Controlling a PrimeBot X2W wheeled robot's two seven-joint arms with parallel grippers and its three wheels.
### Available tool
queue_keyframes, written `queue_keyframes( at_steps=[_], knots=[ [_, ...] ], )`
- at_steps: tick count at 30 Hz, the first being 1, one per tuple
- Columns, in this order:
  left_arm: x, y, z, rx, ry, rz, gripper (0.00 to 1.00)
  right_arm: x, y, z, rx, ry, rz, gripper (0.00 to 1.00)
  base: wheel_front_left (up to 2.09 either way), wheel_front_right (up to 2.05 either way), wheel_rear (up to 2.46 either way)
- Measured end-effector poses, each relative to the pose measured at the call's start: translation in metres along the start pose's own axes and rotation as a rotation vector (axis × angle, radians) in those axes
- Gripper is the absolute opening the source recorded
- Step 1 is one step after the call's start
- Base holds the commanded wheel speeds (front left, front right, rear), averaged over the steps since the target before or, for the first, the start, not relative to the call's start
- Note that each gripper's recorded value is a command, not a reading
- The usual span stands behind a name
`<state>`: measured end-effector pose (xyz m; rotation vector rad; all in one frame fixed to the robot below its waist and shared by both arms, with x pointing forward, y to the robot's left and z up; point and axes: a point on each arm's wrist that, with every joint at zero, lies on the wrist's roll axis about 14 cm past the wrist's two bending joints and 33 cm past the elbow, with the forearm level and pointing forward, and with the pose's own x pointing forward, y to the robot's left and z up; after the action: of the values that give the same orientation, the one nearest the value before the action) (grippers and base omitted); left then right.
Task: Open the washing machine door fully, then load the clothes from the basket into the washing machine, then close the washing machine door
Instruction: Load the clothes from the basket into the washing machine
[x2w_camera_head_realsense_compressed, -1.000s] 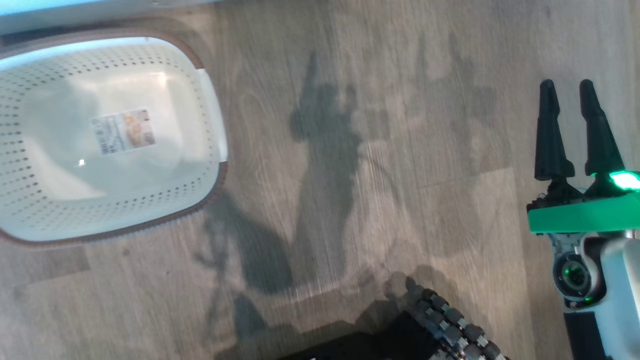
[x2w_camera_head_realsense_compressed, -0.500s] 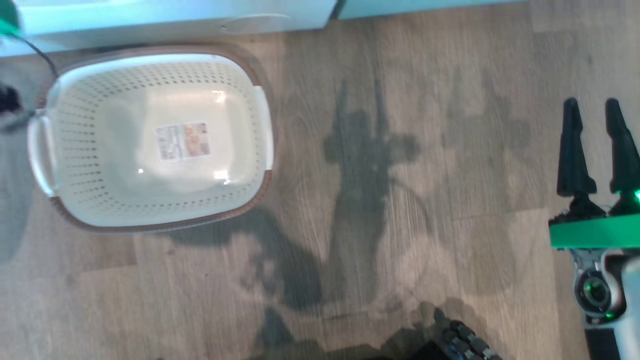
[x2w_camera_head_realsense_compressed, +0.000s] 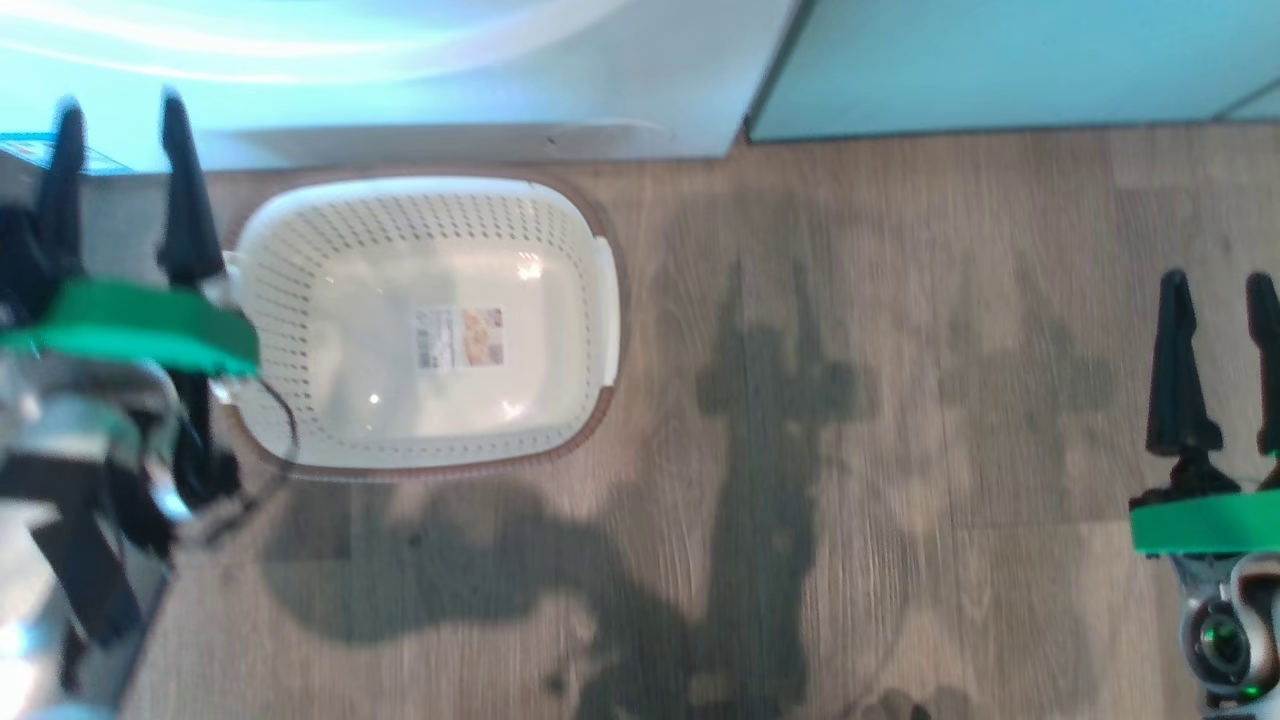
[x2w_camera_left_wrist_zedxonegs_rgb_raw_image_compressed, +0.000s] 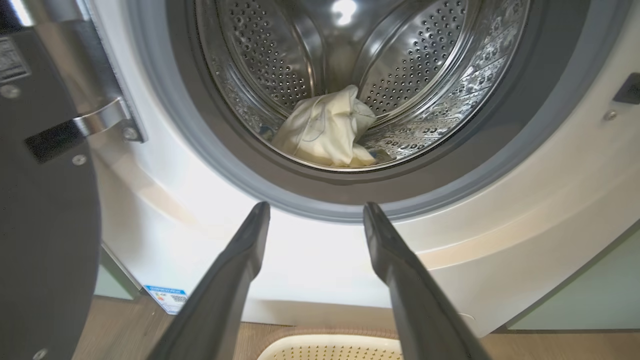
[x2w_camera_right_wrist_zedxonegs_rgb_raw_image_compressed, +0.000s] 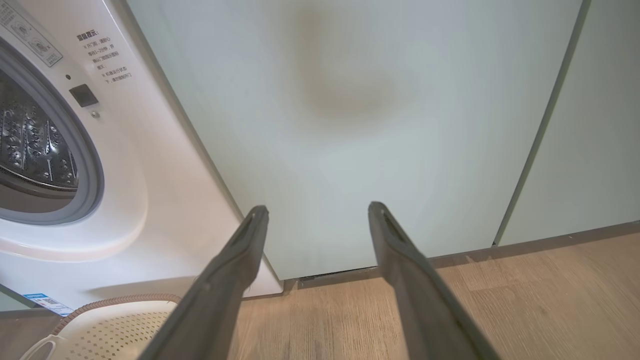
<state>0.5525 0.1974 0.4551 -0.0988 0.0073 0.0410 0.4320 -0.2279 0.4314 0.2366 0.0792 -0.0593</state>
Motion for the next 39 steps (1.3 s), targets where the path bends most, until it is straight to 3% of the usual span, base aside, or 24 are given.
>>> queue_keyframes(
  at_steps=[21,39],
  knots=[
    [-0.147,0.012,0.042,-0.019,-0.013,0.093,1.00,-0.044,0.032,0.035,-0.028,-0.006,0.094,1.00,0.00,0.00,0.00],
    [-0.200,0.001,0.066,-0.038,-0.052,0.064,1.00,-0.076,0.054,0.052,-0.005,-0.026,0.134,1.00,0.00,0.00,0.00]
  ],
)
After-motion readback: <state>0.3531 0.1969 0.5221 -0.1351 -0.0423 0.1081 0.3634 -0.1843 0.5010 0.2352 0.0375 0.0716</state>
